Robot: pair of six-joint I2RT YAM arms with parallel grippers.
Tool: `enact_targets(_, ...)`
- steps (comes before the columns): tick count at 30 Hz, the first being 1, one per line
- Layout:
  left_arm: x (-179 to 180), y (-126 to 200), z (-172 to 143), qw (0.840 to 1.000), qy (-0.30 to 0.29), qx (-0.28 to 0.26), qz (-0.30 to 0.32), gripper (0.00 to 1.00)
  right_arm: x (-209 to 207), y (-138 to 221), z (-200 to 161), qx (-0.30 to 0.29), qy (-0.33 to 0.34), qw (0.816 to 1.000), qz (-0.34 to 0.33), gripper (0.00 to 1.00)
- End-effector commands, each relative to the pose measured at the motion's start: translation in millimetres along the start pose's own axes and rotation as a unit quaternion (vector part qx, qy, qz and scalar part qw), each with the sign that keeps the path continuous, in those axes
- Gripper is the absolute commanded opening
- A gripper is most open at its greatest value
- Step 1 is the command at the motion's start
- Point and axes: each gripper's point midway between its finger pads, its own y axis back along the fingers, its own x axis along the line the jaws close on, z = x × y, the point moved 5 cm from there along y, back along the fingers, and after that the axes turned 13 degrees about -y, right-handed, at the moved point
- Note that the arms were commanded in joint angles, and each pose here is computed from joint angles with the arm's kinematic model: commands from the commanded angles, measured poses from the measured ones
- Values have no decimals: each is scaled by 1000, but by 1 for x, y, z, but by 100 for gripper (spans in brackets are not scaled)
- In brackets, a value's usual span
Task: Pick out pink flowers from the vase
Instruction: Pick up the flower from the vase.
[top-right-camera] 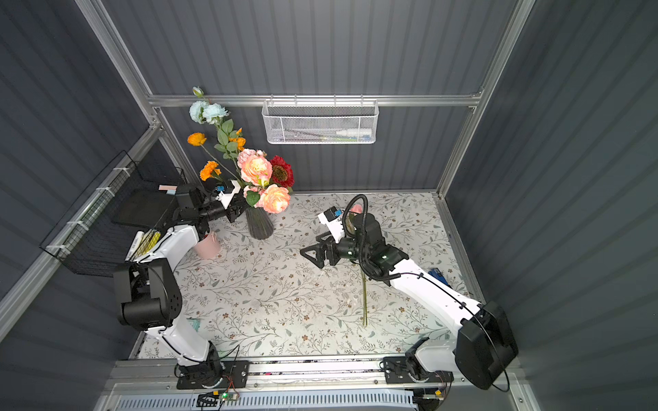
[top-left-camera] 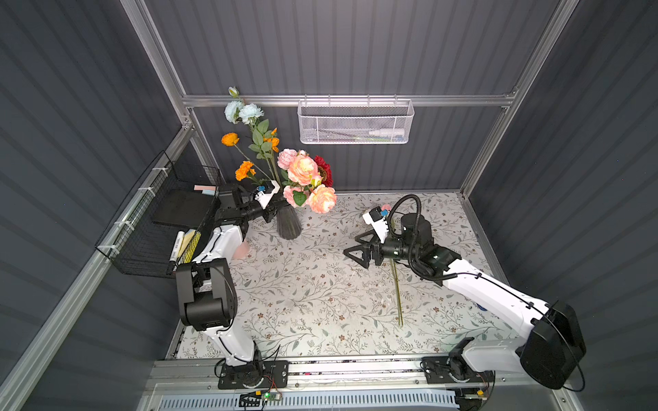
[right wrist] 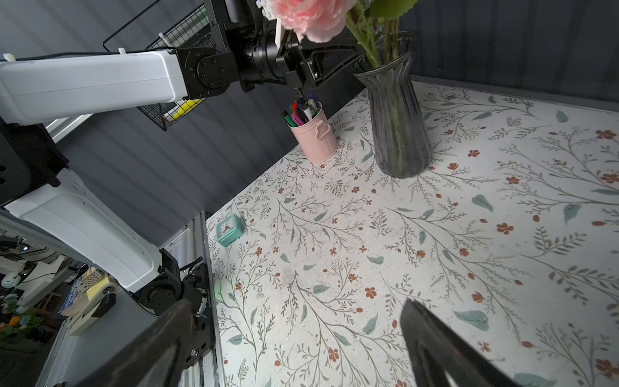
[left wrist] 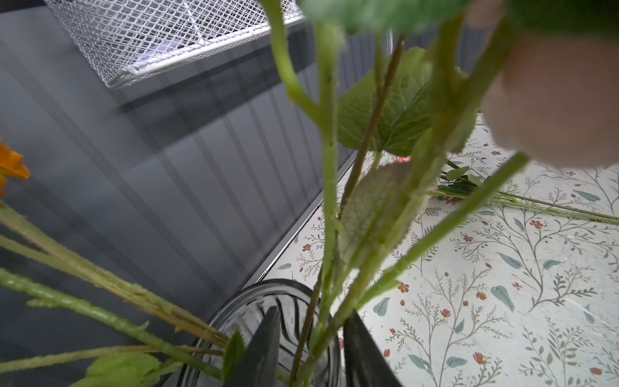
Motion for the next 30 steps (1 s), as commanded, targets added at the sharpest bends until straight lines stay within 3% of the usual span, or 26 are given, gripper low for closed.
enact_targets(1, 4, -2, 3, 1000, -5, -10, -11, 34, 9, 5, 3, -3, 11, 1000, 7, 99)
enact_targets(7, 1, -6, 0, 999, -2, -14, -29, 29, 8, 5, 2, 0, 11, 1000, 5, 99)
enact_targets(11, -1, -8, 1, 999, -2, -17, -41, 18, 7, 4, 1, 2, 10, 1000, 5, 99)
enact_targets(19, -7, -8, 0, 999, 7, -11, -52, 9, 6, 4, -1, 7, 9, 1000, 2, 99)
enact_targets(22, -8, -6, 4, 999, 3, -11, -51, 0, 6, 4, -2, 8, 8, 1000, 2, 99)
enact_targets(30, -2, 3, 22, 1000, -10, -8, -29, 0, 7, 4, 0, 5, 6, 1000, 5, 99)
